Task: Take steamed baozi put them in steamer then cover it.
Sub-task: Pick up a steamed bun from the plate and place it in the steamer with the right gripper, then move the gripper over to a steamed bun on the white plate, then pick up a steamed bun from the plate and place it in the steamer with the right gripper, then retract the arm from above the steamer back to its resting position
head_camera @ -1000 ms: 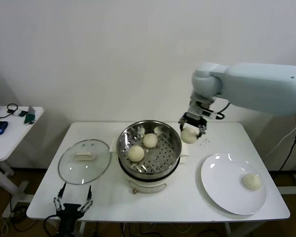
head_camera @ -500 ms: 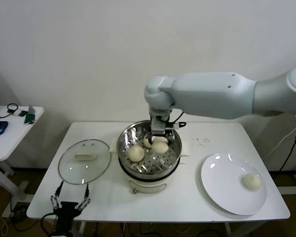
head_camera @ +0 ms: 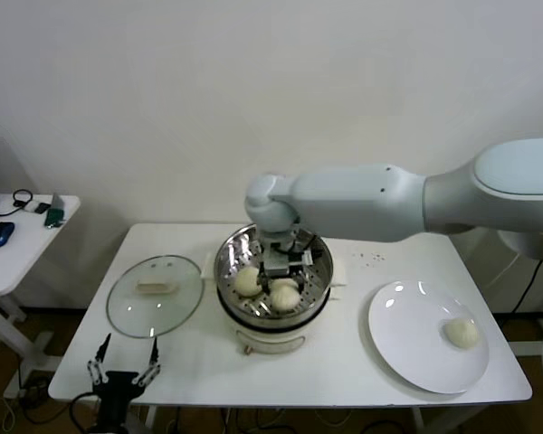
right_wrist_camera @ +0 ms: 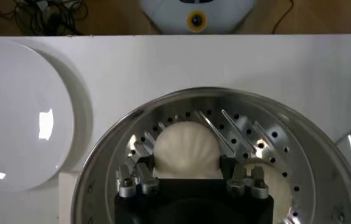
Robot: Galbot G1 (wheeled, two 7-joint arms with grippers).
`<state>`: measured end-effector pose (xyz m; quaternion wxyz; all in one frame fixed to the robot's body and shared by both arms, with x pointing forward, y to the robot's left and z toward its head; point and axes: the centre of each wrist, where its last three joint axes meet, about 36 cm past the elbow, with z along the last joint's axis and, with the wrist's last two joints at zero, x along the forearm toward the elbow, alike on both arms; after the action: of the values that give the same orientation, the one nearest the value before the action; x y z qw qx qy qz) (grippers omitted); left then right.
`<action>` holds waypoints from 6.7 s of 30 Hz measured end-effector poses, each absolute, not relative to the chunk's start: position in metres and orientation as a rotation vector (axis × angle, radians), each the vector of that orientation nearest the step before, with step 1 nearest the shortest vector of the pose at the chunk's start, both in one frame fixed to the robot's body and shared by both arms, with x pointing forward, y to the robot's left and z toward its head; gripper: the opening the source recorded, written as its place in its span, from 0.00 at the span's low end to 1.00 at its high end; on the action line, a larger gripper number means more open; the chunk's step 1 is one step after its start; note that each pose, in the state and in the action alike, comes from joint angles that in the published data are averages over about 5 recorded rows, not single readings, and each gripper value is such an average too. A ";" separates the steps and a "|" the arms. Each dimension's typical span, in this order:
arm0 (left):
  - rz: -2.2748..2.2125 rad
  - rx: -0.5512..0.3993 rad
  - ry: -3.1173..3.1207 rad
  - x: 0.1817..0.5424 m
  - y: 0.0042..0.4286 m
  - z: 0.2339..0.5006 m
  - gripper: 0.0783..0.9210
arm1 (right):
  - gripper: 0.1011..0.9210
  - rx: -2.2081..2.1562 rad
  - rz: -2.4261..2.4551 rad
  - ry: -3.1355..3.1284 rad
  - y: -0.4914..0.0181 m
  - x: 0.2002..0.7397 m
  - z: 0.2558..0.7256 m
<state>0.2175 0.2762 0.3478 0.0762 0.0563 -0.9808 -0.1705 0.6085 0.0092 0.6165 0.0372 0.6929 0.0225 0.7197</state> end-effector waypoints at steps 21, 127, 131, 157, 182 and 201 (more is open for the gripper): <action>-0.500 0.173 -2.946 0.217 0.276 0.347 0.88 | 0.88 2.135 2.216 0.004 -0.002 0.615 0.629; -0.497 0.108 -3.001 0.235 0.250 0.364 0.88 | 0.75 1.169 1.226 -1.541 -0.363 0.674 0.637; -0.489 0.103 -3.012 0.235 0.248 0.368 0.88 | 0.75 1.196 1.241 -1.573 -0.319 0.683 0.669; -0.488 0.081 -3.007 0.226 0.252 0.367 0.88 | 0.76 1.360 1.304 -1.379 -0.136 0.670 0.631; -0.488 0.097 -3.002 0.225 0.258 0.365 0.88 | 0.88 1.358 1.292 -1.352 -0.123 0.671 0.607; -0.504 0.112 -3.014 0.232 0.259 0.365 0.88 | 0.88 1.481 1.127 -1.687 -0.221 0.665 0.662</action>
<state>0.2320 0.2591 0.3650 0.0419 0.0365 -0.9848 -0.1646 0.6647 -0.2207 0.6615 0.3097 0.5606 -0.6385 0.4268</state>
